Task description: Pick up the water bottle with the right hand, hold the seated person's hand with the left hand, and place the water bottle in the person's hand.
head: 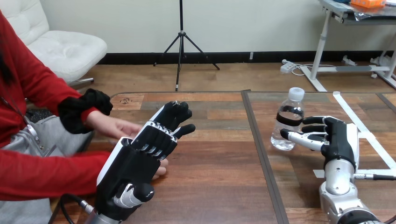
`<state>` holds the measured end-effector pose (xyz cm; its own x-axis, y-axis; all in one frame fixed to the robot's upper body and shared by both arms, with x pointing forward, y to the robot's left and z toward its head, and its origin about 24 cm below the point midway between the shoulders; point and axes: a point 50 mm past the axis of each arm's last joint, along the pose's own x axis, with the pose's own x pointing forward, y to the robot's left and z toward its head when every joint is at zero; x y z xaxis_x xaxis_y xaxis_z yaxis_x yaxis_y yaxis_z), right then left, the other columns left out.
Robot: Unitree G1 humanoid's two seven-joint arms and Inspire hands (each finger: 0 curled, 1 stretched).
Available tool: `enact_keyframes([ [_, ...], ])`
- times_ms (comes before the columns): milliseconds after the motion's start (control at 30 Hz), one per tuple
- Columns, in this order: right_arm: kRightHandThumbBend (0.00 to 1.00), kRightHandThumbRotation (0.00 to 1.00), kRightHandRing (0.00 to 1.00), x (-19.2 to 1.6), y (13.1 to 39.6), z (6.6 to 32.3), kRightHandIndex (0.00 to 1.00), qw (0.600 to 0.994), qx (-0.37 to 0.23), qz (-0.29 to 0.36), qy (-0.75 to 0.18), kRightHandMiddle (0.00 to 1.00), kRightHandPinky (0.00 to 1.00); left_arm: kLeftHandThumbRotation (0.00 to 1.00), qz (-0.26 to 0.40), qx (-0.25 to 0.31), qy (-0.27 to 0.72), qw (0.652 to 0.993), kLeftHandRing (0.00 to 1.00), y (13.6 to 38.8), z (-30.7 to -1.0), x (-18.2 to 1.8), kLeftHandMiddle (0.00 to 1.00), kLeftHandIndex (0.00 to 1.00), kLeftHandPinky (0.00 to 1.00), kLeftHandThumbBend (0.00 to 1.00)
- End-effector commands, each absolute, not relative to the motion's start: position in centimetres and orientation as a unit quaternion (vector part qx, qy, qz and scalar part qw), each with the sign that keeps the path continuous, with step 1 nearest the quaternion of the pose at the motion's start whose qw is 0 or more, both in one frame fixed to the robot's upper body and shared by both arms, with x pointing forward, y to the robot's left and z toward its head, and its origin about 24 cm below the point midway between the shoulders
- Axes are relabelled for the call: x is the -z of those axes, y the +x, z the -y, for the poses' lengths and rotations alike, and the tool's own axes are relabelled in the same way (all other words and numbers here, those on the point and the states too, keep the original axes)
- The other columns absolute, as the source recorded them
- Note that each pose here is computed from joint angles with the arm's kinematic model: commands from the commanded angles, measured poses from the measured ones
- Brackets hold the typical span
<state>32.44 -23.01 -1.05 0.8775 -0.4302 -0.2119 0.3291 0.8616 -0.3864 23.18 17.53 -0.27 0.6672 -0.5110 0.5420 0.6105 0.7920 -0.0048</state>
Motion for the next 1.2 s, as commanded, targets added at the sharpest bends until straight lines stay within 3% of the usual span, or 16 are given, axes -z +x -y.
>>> enact_keyframes([
  [0, 0.91, 0.00, 0.51, -2.04, 34.80, 22.26, 0.53, 0.961, 0.207, -0.095, -0.158, 0.55, 0.45, 0.63, 0.300, 0.316, -0.084, 0.896, 0.94, 24.81, -17.10, -1.49, 0.94, 0.92, 0.87, 1.00],
  [867, 0.91, 0.00, 0.50, -1.71, 34.41, 22.35, 0.50, 0.961, 0.222, -0.090, -0.141, 0.52, 0.46, 0.62, 0.302, 0.325, -0.086, 0.892, 0.95, 25.09, -16.86, -1.61, 0.95, 0.93, 0.88, 1.00],
  [1167, 0.95, 0.00, 0.55, -1.70, 34.49, 22.26, 0.57, 0.964, 0.202, -0.092, -0.148, 0.57, 0.48, 0.63, 0.302, 0.329, -0.078, 0.892, 0.95, 25.18, -16.88, -1.72, 0.95, 0.93, 0.89, 1.00],
])
